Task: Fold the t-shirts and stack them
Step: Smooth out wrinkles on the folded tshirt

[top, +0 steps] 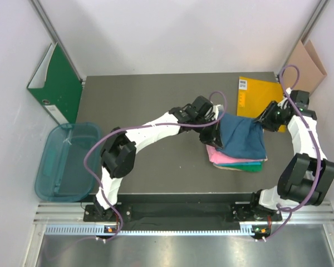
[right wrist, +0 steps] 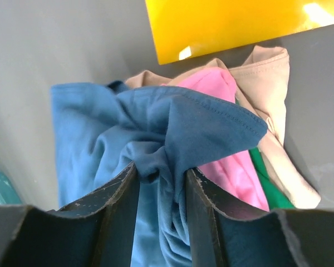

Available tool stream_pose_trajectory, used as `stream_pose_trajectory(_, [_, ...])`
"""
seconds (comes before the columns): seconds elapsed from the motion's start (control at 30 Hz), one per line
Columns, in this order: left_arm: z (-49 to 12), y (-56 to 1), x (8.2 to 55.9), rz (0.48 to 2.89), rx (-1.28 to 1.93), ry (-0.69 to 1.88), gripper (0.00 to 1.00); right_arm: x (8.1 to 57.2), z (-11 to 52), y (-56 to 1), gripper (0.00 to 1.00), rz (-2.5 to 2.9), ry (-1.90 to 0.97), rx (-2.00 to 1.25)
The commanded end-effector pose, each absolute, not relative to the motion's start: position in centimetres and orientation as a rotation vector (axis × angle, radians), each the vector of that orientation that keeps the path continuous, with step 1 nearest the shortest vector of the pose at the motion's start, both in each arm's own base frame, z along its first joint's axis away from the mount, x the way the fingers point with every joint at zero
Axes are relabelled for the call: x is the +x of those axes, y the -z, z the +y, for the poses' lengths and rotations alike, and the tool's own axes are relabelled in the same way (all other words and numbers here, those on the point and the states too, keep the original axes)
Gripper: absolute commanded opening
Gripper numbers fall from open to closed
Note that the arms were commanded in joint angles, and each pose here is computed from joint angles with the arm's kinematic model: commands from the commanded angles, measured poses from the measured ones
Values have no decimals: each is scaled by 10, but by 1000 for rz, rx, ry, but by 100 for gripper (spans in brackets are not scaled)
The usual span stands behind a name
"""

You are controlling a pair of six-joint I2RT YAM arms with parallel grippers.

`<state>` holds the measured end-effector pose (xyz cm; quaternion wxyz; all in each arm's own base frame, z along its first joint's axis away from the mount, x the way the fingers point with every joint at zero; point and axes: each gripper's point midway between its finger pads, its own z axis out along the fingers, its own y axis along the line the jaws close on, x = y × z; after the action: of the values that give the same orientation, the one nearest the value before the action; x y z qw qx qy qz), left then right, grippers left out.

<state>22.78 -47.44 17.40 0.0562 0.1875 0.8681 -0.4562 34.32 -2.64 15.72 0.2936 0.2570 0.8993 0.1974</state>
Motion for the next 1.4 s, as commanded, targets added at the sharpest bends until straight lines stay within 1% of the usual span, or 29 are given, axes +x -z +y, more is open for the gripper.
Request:
stream_pose_trajectory(0.0, [-479, -184, 196, 2649, 652, 1398, 0, 342, -26, -140, 38, 2426, -554, 650])
stream_pose_trajectory(0.1, [-481, -173, 189, 2685, 665, 1372, 0, 336, -25, -119, 40, 2476, -554, 654])
stream_pose_trajectory(0.17, [-480, -166, 188, 2719, 674, 1345, 0, 333, -30, -114, 48, 2493, -515, 659])
stream_pose_trajectory(0.2, [-477, -163, 188, 2742, 674, 1323, 23, 331, -31, -116, 53, 2501, -493, 660])
stream_pose_trajectory(0.23, [-475, -160, 188, 2750, 691, 1300, 50, 334, -35, -125, 66, 2481, -469, 648])
stream_pose_trajectory(0.27, [-469, -160, 187, 2782, 689, 1246, 70, 334, -40, -139, 72, 2446, -417, 630])
stream_pose_trajectory(0.3, [-465, -160, 188, 2786, 691, 1215, 99, 332, -43, -149, 78, 2433, -389, 621])
stream_pose_trajectory(0.33, [-459, -168, 188, 2754, 722, 1193, 99, 337, -48, -170, 88, 2385, -357, 597])
stream_pose_trajectory(0.4, [-451, -176, 194, 2720, 715, 1127, 99, 330, -55, -200, 97, 2337, -274, 572])
stream_pose_trajectory(0.43, [-447, -189, 196, 2667, 731, 1118, 99, 333, -57, -221, 99, 2299, -258, 550])
stream_pose_trajectory(0.6, [-439, -211, 218, 2569, 682, 1018, 99, 325, -37, -257, 99, 2221, -315, 494])
stream_pose_trajectory(0.7, [-443, -220, 233, 2512, 661, 1009, 99, 321, -19, -259, 99, 2205, -398, 446])
stream_pose_trajectory(0.8, [-451, -227, 250, 2477, 628, 1031, 99, 316, 1, -241, 97, 2238, -520, 425])
stream_pose_trajectory(0.83, [-459, -231, 257, 2460, 619, 1056, 99, 312, 6, -227, 96, 2265, -554, 437])
stream_pose_trajectory(0.87, [-461, -233, 266, 2451, 604, 1063, 99, 310, 11, -223, 90, 2271, -593, 427])
stream_pose_trajectory(0.9, [-465, -236, 270, 2440, 602, 1079, 85, 309, 12, -218, 80, 2282, -603, 431])
stream_pose_trajectory(0.93, [-474, -242, 277, 2422, 597, 1114, 64, 305, 15, -208, 66, 2302, -622, 444])
stream_pose_trajectory(0.97, [-476, -244, 284, 2415, 580, 1127, 32, 304, 18, -206, 38, 2300, -647, 437])
stream_pose_trajectory(1.0, [-481, -236, 291, 2436, 551, 1131, 0, 304, 19, -205, 19, 2296, -649, 436])
stream_pose_trajectory(1.03, [-485, -246, 296, 2408, 546, 1166, 0, 302, 20, -201, 0, 2303, -653, 446])
stream_pose_trajectory(1.17, [-507, -244, 301, 2390, 538, 1345, 0, 303, 29, -204, 0, 2258, -725, 421])
stream_pose_trajectory(1.27, [-519, -225, 298, 2438, 499, 1430, 0, 305, 32, -190, 0, 2281, -755, 448])
stream_pose_trajectory(1.3, [-527, -221, 298, 2420, 508, 1482, 0, 306, 31, -186, 0, 2286, -754, 459])
stream_pose_trajectory(1.37, [-530, -205, 297, 2461, 467, 1512, 0, 307, 27, -173, 0, 2300, -736, 488])
